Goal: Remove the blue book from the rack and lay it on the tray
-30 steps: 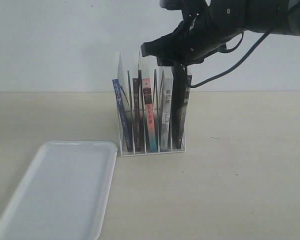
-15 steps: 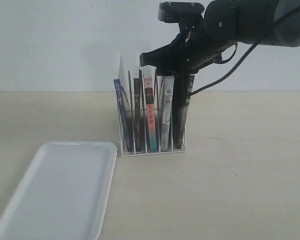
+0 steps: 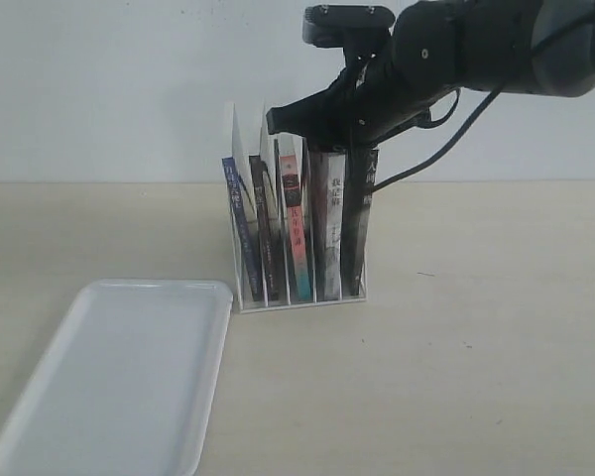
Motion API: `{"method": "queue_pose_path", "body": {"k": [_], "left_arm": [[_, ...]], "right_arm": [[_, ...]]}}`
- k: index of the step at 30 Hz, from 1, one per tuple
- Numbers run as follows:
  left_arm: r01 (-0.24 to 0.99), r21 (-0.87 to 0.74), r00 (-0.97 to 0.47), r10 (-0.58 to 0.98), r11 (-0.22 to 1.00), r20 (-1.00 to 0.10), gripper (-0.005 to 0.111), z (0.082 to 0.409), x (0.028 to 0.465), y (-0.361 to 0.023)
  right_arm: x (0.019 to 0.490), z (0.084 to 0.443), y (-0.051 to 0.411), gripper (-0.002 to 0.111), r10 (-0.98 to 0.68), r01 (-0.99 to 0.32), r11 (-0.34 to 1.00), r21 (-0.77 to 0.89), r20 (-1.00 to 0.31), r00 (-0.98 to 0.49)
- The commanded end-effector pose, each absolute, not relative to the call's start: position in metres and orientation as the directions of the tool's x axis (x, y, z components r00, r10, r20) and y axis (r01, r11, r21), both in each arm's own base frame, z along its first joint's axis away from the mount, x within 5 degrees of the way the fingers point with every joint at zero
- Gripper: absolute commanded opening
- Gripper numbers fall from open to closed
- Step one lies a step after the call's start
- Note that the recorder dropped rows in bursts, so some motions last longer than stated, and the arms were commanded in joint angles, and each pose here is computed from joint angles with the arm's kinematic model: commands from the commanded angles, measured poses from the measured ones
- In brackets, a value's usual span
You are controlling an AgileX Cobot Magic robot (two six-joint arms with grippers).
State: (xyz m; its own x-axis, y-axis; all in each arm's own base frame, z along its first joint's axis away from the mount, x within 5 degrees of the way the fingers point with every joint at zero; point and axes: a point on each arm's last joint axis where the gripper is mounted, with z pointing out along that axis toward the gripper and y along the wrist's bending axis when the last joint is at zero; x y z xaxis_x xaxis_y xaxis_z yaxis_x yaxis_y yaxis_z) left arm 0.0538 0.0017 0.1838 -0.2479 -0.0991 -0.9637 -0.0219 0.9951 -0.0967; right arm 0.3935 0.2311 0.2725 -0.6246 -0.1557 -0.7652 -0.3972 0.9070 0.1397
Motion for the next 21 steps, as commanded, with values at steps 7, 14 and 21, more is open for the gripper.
{"method": "queue_pose_path", "body": {"k": [7, 14, 21], "left_arm": [[-0.019, -0.107, -0.247, -0.109, 0.994, -0.963, 0.004, 0.183, 0.054, 0.001], [-0.019, -0.107, -0.247, -0.109, 0.994, -0.963, 0.004, 0.183, 0.054, 0.001], [-0.019, -0.107, -0.247, -0.109, 0.994, -0.963, 0.004, 0.183, 0.054, 0.001]], "right_arm": [[0.379, 0.312, 0.231, 0.0, -0.072, -0.39, 0.899, 0.197, -0.813, -0.577], [0.37, 0.338, 0.225, 0.0, -0.041, -0.402, 0.892, 0.205, -0.851, -0.524], [0.367, 0.347, 0.222, 0.0, -0.043, -0.408, 0.893, 0.19, -0.866, -0.498]]}}
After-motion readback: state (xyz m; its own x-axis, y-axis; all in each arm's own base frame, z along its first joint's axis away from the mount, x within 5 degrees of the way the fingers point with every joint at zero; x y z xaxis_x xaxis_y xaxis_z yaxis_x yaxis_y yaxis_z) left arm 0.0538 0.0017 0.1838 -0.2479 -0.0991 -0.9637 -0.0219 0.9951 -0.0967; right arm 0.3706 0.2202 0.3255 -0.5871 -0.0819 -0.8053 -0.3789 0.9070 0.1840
